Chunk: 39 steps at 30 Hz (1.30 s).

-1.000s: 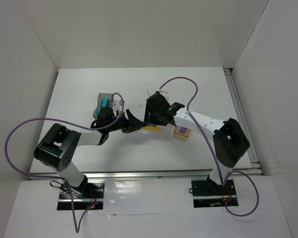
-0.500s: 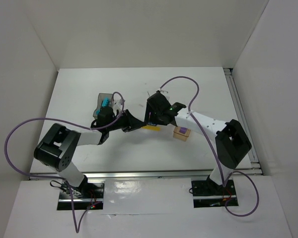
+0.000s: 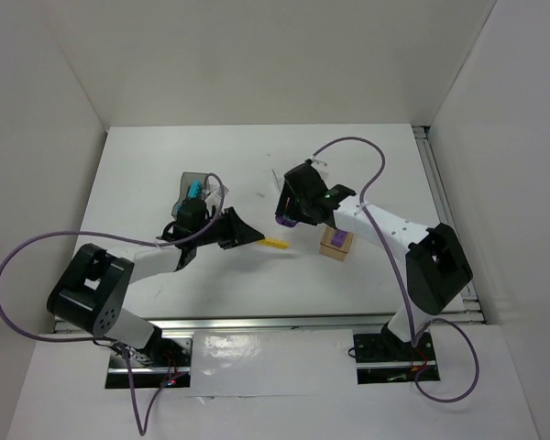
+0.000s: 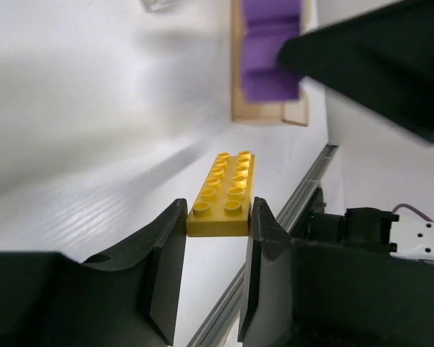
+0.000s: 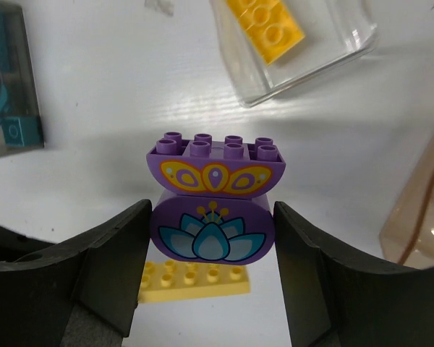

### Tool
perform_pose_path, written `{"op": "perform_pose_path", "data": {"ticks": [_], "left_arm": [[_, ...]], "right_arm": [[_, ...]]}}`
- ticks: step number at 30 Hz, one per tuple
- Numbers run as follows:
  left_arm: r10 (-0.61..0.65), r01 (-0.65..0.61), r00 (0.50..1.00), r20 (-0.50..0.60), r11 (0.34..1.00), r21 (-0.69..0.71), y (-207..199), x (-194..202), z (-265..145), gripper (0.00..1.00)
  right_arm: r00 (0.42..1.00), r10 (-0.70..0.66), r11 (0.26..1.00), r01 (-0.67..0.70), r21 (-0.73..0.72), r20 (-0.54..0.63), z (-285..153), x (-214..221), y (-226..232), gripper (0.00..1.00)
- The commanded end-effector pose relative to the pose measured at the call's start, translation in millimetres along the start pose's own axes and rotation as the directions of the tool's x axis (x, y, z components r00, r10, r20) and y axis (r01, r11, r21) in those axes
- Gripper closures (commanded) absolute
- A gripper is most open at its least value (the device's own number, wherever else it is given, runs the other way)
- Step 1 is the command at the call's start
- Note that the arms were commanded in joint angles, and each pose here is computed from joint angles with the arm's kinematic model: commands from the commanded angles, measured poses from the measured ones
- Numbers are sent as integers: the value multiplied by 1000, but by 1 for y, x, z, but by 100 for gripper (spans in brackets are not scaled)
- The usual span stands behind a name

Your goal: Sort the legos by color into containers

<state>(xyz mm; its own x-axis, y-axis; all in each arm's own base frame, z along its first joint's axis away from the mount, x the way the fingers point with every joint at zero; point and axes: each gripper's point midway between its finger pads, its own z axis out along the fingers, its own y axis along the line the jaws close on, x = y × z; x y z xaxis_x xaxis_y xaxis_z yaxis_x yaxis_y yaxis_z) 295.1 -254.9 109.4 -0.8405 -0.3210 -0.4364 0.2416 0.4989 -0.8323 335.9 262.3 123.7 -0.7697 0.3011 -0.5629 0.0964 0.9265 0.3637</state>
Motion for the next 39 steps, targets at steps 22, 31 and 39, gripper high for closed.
{"op": "perform_pose_path", "data": {"ticks": [22, 31, 39], "left_arm": [[131, -116, 990, 45, 961, -251, -24, -157, 71, 100], [124, -118, 992, 4, 951, -285, -23, -179, 136, 88], [231, -223, 973, 6, 944, -244, -65, -186, 109, 12]], "right_arm": [[964, 46, 991, -77, 111, 262, -105, -49, -78, 42], [955, 34, 991, -71, 114, 293, -118, -63, -80, 42], [968, -15, 1000, 10, 18, 249, -104, -62, -56, 41]]}}
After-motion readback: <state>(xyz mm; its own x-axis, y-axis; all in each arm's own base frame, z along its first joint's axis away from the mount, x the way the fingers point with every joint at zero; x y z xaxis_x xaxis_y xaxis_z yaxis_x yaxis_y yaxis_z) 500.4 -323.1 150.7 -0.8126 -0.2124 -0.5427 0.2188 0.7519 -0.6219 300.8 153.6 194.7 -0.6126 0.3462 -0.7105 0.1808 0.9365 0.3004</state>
